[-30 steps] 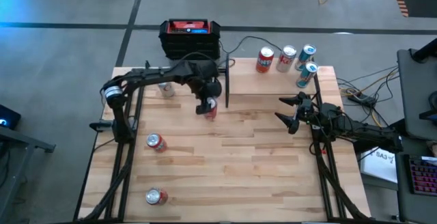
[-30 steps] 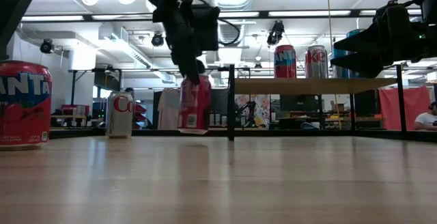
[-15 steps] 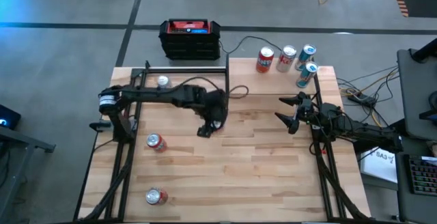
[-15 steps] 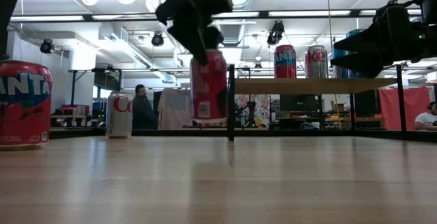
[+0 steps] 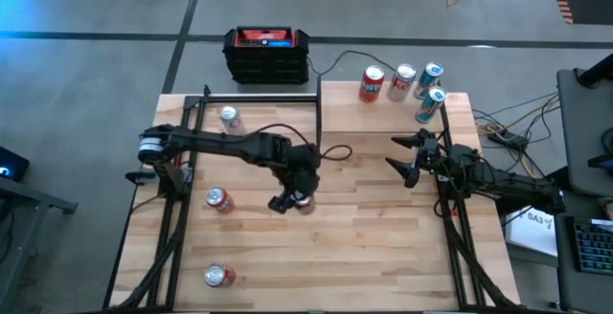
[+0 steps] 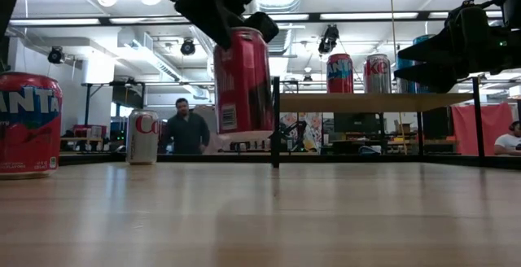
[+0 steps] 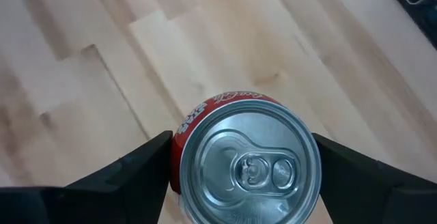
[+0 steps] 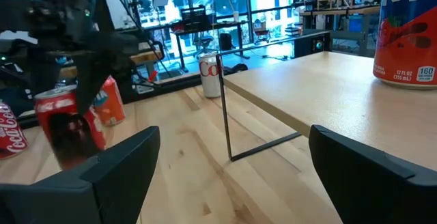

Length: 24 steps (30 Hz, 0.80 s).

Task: Place canned beverage on shelf
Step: Put the top red white soda can on the shelf

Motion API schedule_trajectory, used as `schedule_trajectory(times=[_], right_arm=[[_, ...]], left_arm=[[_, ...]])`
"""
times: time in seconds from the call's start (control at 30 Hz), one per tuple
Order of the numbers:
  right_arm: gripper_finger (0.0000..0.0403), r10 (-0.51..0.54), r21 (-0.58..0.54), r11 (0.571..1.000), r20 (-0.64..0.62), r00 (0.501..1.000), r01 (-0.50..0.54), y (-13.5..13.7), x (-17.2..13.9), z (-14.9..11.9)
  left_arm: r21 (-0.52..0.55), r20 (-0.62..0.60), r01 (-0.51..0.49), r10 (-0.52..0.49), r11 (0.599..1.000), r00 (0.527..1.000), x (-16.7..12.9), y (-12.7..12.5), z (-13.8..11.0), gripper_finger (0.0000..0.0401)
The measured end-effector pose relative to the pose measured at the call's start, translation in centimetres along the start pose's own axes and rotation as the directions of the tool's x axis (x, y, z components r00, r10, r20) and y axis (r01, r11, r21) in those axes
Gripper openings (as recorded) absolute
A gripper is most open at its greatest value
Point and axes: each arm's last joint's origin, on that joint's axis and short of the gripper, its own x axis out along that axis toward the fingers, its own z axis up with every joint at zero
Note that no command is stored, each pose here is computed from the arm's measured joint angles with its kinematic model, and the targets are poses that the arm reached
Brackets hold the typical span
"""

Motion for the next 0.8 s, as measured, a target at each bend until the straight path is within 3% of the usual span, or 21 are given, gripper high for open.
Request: schedule_trajectory(times=[0.1,0.27,0.47,0.8], right_arm=[[0.0359,0.0,0.0,1.0,0.0,1.0,0.0,0.0,0.0,0.0],[0.0359,0.0,0.0,1.0,0.0,1.0,0.0,0.0,0.0,0.0],[0.0359,-0.001,0.0,1.0,0.001,1.0,0.001,0.0,0.0,0.0],[0.0359,0.0,0.0,1.0,0.003,1.0,0.0,0.0,0.0,0.0]], left_arm=[[-0.02,0.003,-0.03,0.03,0.999,1.0,0.6,0.6,0.1,0.0294],[-0.037,-0.117,-0.134,0.129,0.99,0.985,2.5,1.3,-0.6,0.0296],[-0.026,-0.169,-0.127,0.121,0.992,0.978,4.6,2.1,-1.1,0.0297],[-0.001,-0.157,-0.2,0.197,0.98,0.968,3.8,2.6,-0.2,0.0298]])
